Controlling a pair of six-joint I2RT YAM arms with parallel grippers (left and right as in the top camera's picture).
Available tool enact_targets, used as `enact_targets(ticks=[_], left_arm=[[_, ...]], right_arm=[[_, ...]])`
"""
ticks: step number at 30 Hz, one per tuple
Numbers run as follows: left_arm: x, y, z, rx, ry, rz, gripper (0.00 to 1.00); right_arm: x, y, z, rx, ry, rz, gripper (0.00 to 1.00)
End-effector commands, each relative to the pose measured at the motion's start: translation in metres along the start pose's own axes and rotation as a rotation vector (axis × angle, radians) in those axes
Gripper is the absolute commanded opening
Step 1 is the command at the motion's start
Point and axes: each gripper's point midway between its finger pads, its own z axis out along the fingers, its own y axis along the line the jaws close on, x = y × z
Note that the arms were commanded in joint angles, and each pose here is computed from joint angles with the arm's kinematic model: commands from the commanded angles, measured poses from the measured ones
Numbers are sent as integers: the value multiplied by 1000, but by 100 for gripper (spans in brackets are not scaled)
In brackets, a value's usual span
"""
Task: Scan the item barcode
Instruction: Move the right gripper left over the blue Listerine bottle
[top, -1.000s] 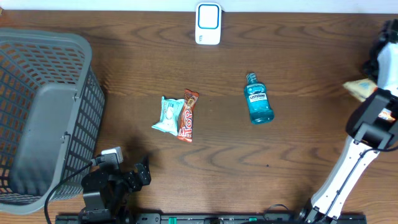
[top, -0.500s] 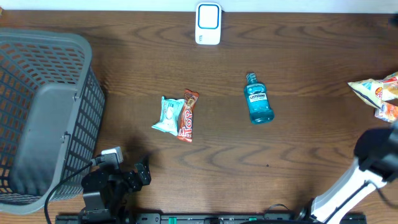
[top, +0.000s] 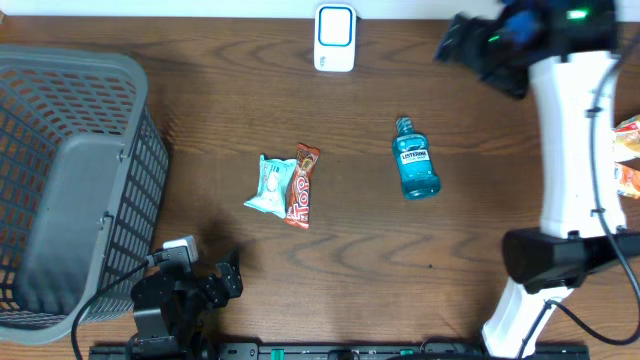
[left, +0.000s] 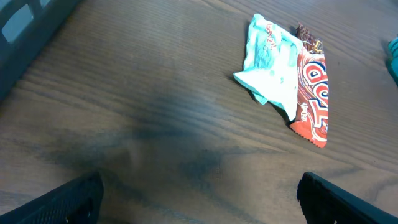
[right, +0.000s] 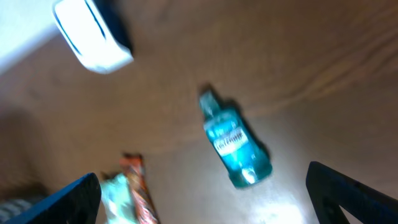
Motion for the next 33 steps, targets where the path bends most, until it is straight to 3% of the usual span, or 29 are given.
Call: enact_targets(ticks=[1,8,16,33], left_arm=[[17,5,0,-20,68,-20,98],[17,5,0,-20,68,-20,98],[17,5,0,-20,68,-20,98],[17,5,0,-20,68,-20,98]], right_arm=[[31,18,12,118,12,-145,99],[75,24,47,295,49,-310,99],[115,14,99,356,141,-388,99],[94,-24,208,387,-84,-490,99]])
